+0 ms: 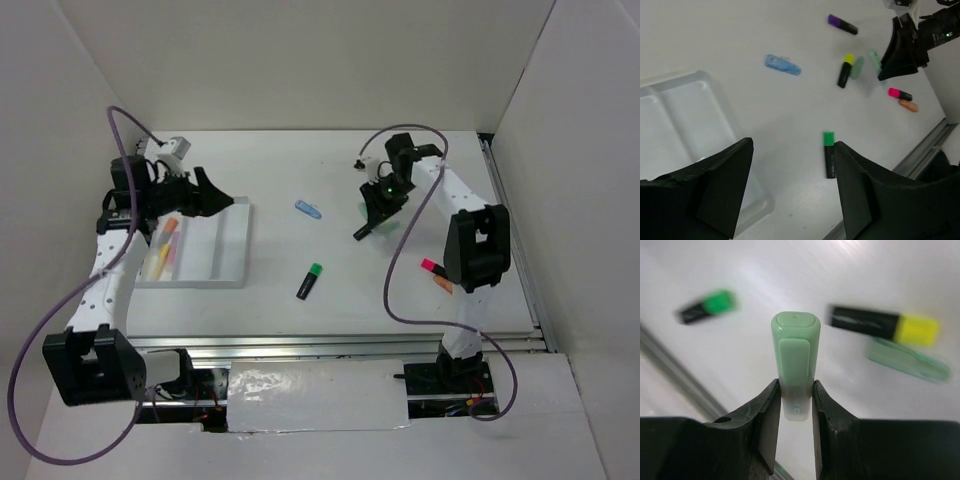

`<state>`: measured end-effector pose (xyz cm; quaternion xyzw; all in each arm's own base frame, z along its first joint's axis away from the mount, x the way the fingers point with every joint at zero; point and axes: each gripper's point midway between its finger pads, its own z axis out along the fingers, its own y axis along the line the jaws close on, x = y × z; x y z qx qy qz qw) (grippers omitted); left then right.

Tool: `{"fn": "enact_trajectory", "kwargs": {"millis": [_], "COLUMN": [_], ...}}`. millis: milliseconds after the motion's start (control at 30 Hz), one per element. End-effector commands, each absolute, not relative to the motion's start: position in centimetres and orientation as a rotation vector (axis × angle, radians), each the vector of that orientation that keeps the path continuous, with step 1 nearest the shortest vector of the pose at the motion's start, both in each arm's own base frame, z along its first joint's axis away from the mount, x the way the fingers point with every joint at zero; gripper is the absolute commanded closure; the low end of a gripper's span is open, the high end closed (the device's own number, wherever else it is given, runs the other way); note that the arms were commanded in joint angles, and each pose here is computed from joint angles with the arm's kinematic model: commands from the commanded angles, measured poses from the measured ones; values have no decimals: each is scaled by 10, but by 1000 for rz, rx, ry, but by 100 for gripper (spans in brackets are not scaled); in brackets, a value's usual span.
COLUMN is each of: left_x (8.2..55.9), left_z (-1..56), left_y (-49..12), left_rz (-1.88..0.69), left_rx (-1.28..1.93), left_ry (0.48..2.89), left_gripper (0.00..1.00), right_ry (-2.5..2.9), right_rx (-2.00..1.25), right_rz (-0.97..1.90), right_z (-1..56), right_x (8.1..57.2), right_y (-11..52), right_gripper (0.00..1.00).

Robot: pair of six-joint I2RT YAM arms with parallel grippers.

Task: Sort the stationery into containers
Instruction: Pass the stationery from the right arm to the left

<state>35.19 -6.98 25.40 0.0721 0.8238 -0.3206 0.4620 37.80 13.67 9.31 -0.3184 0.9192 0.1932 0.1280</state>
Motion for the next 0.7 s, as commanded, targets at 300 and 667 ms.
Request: {"fn": "enact_trajectory", "kwargs": {"millis": [300,667], "left_x": [356,349], "left_z": [301,281], "left_y": [-187,-196], "left_rz": [-1041,-1120], "left_rx": [61,43], "left_ry": [1884,1918], "left_gripper": [23,28], "right_ry": [2185,2181], "right_rx": [-955,-994], "right_rz": [1178,1131], "right_z": [241,245], "right_x": [297,286], "right_y": [318,354], "right_gripper": [100,100]}}
